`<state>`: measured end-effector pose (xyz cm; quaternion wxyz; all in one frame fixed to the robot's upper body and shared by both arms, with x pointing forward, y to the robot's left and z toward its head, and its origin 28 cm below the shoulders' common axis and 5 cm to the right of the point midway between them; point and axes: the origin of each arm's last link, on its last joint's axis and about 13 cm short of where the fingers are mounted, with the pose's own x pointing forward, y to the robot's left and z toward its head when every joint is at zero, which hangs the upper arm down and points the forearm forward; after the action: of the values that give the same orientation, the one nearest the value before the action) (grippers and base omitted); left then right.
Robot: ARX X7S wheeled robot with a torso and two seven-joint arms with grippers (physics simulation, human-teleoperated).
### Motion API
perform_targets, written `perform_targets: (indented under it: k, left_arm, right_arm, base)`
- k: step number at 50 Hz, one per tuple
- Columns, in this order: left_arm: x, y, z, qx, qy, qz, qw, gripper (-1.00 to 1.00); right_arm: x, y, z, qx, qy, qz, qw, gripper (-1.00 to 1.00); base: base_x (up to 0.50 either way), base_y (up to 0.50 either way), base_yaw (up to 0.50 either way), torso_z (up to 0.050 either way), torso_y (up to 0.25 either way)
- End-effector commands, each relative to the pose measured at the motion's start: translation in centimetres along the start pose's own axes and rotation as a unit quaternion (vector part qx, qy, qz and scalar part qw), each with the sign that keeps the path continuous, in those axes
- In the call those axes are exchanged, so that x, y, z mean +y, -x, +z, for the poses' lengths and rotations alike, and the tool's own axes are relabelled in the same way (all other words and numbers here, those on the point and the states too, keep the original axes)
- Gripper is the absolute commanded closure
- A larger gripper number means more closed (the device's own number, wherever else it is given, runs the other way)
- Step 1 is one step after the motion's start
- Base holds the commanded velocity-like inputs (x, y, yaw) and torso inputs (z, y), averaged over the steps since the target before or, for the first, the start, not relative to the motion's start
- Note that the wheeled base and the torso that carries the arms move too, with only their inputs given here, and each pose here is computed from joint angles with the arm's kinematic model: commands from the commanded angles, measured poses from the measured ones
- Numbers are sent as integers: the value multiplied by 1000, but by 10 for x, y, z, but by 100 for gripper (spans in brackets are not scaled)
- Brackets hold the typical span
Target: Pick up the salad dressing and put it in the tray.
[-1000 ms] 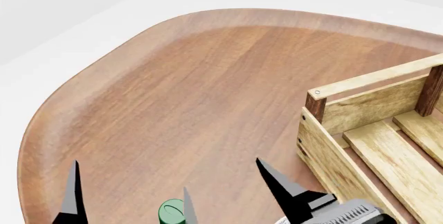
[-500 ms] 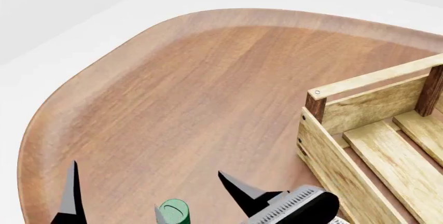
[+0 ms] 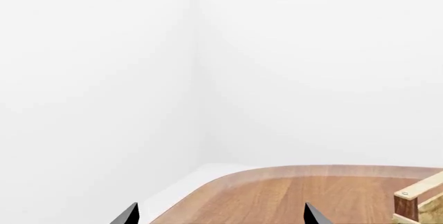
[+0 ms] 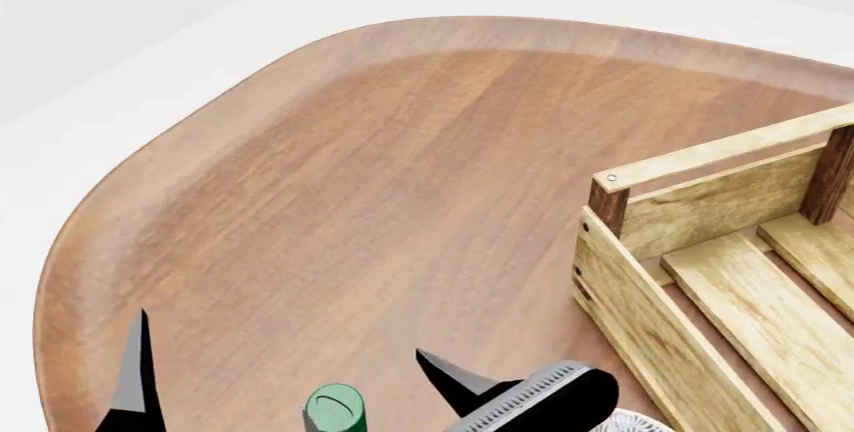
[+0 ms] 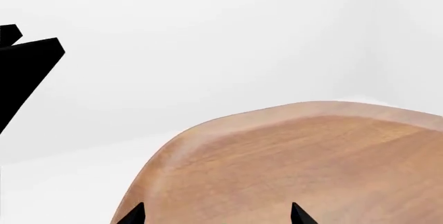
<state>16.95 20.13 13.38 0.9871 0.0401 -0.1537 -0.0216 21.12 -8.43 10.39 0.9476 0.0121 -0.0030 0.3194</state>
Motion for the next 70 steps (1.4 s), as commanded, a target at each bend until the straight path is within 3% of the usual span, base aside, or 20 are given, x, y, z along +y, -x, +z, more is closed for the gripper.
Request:
perform_targets:
  k: [1,15,41,70]
  left_arm:
    - [2,-2,-1,-1,-4,6,1000,-100]
    - [2,-1,-1,-1,-3,6,1000,-100]
    - [2,-1,-1,0,-5,4,1000,-100]
    - [3,-1,-1,-1,-1,7,1000,-100]
  right_arm:
    - [-3,-4,-7,6,-1,1,1000,-100]
    - [8,-2,-8,8,-8,60,998,-100]
    - [-8,-13,-28,34,-3,12,999,-100]
    - [-14,-31,-47,67,0,-3,998,-100]
  base:
    - [0,0,0,0,0]
    - [0,0,0,0,0]
    - [0,0,0,0,0]
    - [0,0,0,0,0]
